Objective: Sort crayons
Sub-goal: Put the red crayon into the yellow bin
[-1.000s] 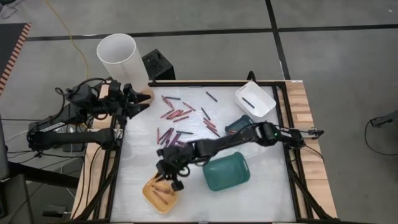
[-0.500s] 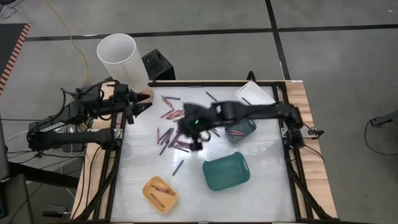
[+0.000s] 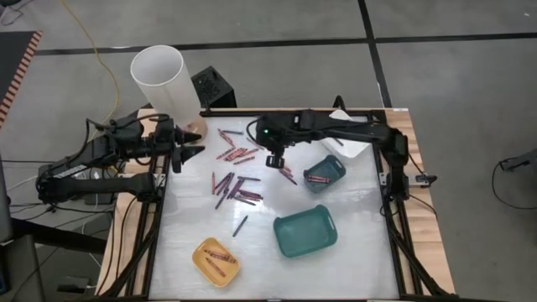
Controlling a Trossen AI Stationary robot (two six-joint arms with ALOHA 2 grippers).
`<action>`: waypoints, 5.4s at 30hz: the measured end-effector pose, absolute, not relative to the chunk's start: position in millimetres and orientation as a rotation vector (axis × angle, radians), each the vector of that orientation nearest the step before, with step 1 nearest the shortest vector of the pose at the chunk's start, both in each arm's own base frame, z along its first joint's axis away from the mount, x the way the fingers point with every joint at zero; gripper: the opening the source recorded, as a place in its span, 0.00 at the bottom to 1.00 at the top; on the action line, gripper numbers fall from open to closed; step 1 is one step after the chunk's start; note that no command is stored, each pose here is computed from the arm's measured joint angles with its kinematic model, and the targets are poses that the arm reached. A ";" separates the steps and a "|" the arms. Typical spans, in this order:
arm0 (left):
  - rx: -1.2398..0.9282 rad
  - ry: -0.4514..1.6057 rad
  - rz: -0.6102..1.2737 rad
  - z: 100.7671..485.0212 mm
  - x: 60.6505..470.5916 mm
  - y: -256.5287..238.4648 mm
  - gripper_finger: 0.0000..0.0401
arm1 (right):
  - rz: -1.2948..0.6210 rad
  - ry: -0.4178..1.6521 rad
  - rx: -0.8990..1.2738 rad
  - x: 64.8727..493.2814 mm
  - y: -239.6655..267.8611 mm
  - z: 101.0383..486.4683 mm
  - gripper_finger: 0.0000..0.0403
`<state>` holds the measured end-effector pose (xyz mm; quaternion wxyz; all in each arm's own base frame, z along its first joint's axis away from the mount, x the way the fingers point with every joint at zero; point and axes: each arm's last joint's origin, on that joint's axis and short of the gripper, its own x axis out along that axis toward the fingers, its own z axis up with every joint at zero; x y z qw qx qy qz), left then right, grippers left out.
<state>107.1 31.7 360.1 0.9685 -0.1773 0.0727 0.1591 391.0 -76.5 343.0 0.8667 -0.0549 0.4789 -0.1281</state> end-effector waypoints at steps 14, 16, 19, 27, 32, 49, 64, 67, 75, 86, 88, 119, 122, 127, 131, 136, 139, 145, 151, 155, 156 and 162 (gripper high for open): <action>-0.330 0.136 0.297 361.1 92.7 26.9 0.58 | -0.381 1.114 0.086 381.8 -99.7 236.5 0.15; -0.330 0.135 0.298 361.2 92.5 26.8 0.58 | -0.397 1.142 0.104 378.0 -99.9 228.6 0.15; -0.330 0.135 0.298 361.2 92.6 26.9 0.58 | -0.419 1.149 0.134 375.0 -99.1 217.9 0.15; -0.340 0.140 0.300 353.2 95.3 27.7 0.58 | -0.419 1.157 0.180 368.0 -98.8 194.2 0.15; -0.368 0.167 0.307 334.1 102.9 29.9 0.58 | -0.400 1.138 0.204 369.2 -99.9 194.4 0.21; -0.386 0.142 0.298 326.8 103.6 29.9 0.58 | -0.423 1.068 0.186 374.9 -102.0 197.5 0.42; -0.386 0.142 0.298 326.8 103.5 29.9 0.58 | -0.432 1.085 0.200 366.1 -99.9 175.1 0.41; -0.387 0.142 0.298 326.8 103.5 29.8 0.58 | -0.434 1.082 0.201 366.1 -100.5 175.3 0.41; -0.388 0.142 0.297 326.9 103.6 29.8 0.58 | -0.443 1.079 0.219 360.3 -98.9 161.0 0.41; -0.405 0.140 0.298 326.9 103.6 29.8 0.58 | -0.455 1.107 0.239 357.4 -97.9 159.5 0.32; -0.405 0.139 0.298 326.9 103.5 29.8 0.58 | -0.467 1.108 0.258 357.0 -97.7 159.3 0.27; -0.428 0.107 0.300 329.6 104.0 30.1 0.58 | -0.303 0.634 0.248 398.9 -36.1 242.5 0.01; -0.424 0.077 0.295 332.4 104.3 30.3 0.58 | -0.163 0.507 0.250 410.6 -10.5 250.5 0.01; -0.422 0.023 0.284 337.6 104.9 30.4 0.58 | 0.019 0.350 0.110 418.5 37.5 261.7 0.00; -0.432 -0.016 0.276 341.3 105.2 30.5 0.58 | 0.118 0.272 0.021 416.8 67.9 269.2 0.00; -0.430 -0.076 0.263 347.1 105.1 30.5 0.58 | 0.224 0.162 0.005 418.2 91.3 274.0 0.00; -0.440 -0.116 0.254 350.9 105.0 30.5 0.58 | 0.340 0.120 0.024 422.0 101.8 267.9 0.00; -0.444 -0.182 0.230 357.6 103.8 29.9 0.58 | 0.460 0.059 0.076 443.8 117.3 245.1 0.00; -0.439 -0.221 0.221 361.3 101.0 29.1 0.58 | 0.603 0.112 0.146 475.5 127.2 220.7 0.00; -0.437 -0.233 0.218 362.4 98.8 28.4 0.58 | 0.682 0.111 0.193 500.2 135.2 211.5 0.00; -0.437 -0.236 0.217 362.7 97.7 28.1 0.58 | 0.697 0.116 0.206 505.5 136.9 208.7 0.00; -0.436 -0.243 0.216 363.3 95.9 27.6 0.58 | 0.789 0.257 0.275 530.7 143.9 194.8 0.00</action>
